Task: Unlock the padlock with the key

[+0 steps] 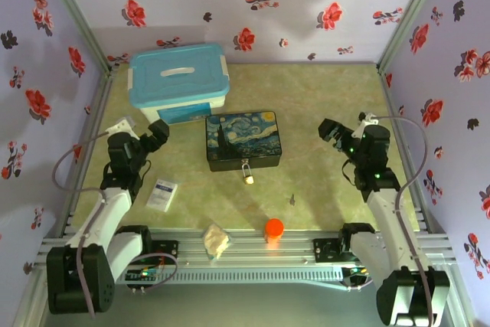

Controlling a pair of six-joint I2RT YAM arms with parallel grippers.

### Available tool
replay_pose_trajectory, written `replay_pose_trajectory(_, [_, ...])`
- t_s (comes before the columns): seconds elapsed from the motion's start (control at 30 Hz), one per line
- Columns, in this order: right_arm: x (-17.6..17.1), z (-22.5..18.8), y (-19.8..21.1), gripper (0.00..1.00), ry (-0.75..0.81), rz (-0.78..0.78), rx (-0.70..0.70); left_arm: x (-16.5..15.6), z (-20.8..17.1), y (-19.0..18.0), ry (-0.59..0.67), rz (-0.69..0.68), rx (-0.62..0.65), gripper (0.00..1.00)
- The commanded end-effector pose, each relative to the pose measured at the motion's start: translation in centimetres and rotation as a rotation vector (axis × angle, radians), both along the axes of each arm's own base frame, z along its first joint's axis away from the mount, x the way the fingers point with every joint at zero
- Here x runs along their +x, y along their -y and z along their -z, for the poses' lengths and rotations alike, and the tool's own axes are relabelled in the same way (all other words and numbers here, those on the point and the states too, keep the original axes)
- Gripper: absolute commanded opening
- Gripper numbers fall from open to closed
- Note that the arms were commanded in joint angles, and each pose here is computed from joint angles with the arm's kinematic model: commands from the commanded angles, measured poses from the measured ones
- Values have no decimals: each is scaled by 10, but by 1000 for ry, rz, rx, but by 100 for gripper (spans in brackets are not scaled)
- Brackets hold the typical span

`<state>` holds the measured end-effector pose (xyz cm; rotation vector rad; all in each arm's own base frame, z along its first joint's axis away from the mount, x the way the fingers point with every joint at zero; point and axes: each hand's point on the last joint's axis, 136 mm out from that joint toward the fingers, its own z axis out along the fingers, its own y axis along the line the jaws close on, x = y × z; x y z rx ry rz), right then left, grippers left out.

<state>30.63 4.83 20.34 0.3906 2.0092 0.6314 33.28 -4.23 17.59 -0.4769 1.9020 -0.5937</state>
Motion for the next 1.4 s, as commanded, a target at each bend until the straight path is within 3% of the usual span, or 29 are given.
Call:
replay_pose_trajectory(0.0, [-27,27,-21,88,-159,-66,69,-23,-3,45,-90,175,-41,100])
replay_pose_trajectory(0.23, [-77,82,-56,84,-378,-198,-109,-53,-8,130,-107,445,-53,100])
replay_pose_trajectory(0.5, [-124,137,-78,66,-524,-239,-186,-80,1,178,-207,558,34,100])
replay_pose_trajectory(0.7, [-144,162,-88,51,-587,-275,-285,-86,5,196,-205,582,30,100])
replay_pose_trajectory(1.07, [-145,176,-109,29,-594,-320,-389,-89,25,210,-248,603,32,100])
replay_pose_trajectory(1.37, [-147,184,-115,26,-608,-334,-401,-91,28,211,-251,602,21,100])
